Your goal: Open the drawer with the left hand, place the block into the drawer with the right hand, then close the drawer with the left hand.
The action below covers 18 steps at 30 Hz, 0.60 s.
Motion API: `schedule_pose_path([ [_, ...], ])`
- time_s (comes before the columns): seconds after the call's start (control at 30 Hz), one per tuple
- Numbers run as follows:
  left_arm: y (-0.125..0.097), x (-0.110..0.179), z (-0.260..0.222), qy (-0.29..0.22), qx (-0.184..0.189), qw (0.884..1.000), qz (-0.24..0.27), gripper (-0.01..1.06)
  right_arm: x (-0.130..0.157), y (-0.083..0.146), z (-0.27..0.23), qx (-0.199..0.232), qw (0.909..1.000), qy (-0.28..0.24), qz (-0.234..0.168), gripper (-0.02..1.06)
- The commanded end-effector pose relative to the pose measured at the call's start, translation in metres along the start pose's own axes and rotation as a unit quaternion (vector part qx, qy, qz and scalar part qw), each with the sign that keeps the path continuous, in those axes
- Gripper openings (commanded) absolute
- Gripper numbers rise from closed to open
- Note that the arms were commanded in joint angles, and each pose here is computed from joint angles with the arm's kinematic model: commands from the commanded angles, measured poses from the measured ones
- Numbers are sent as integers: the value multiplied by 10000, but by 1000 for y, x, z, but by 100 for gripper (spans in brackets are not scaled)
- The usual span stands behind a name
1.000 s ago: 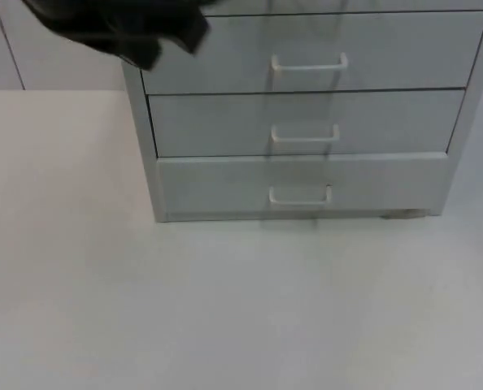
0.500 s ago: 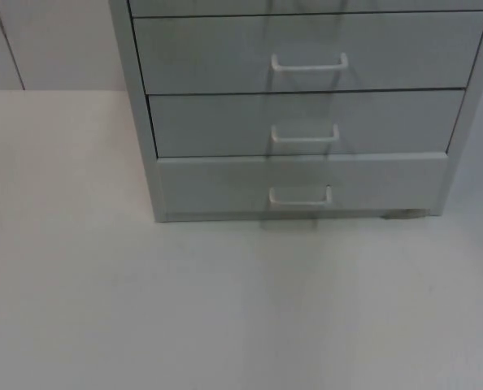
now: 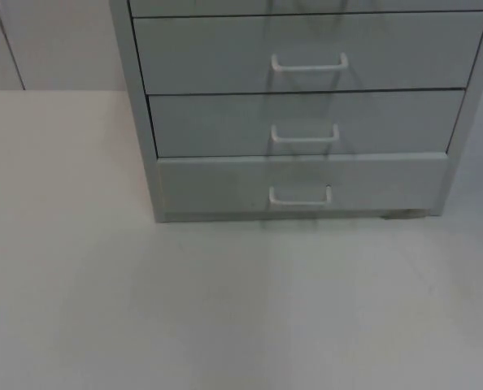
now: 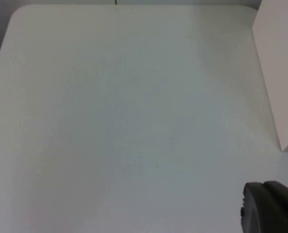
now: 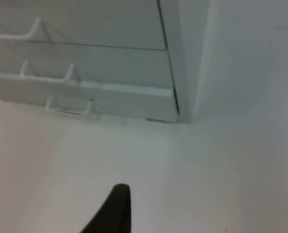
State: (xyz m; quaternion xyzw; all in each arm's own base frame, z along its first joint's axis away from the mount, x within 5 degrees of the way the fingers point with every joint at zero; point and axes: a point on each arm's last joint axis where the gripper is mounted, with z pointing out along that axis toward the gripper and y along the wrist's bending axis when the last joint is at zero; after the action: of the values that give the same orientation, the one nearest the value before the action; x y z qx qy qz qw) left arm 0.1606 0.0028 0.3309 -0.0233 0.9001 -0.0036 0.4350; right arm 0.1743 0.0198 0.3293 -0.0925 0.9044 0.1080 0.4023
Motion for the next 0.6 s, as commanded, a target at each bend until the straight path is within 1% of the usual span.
schedule_pose_path([
  [0.0,1,6,-12,-105,-25,9999,-62,0,0,5,-5,-204,9995,-154,-158,105],
  [0.07,2,10,-24,-181,-53,9998,-31,0,-1,11,-12,-349,9985,-340,-268,105],
  [0.13,2,11,-27,-215,-52,9998,-31,0,0,12,-14,-389,9981,-376,-309,105],
  [0.23,2,18,-49,-479,-36,9988,-39,0,2,19,-30,-425,9954,-655,-547,105],
  [0.3,2,23,-65,-741,-28,9972,-39,0,6,23,-41,-402,9937,-844,-610,105],
  [0.33,2,23,-65,-741,-28,9972,-39,0,6,23,-41,-402,9937,-844,-610,105],
  [0.43,2,34,-89,-1142,-23,9934,-34,0,19,29,-54,-357,9893,-1134,-845,105],
  [0.5,2,42,-104,-1412,-14,9900,-34,0,30,33,-62,-308,9848,-1434,-925,105],
  [0.53,2,42,-104,-1412,-14,9900,-34,0,30,33,-62,-308,9848,-1434,-925,105],
  [0.57,3,47,-112,-1561,-19,9877,-28,0,35,34,-65,-271,9829,-1532,-985,105],
])
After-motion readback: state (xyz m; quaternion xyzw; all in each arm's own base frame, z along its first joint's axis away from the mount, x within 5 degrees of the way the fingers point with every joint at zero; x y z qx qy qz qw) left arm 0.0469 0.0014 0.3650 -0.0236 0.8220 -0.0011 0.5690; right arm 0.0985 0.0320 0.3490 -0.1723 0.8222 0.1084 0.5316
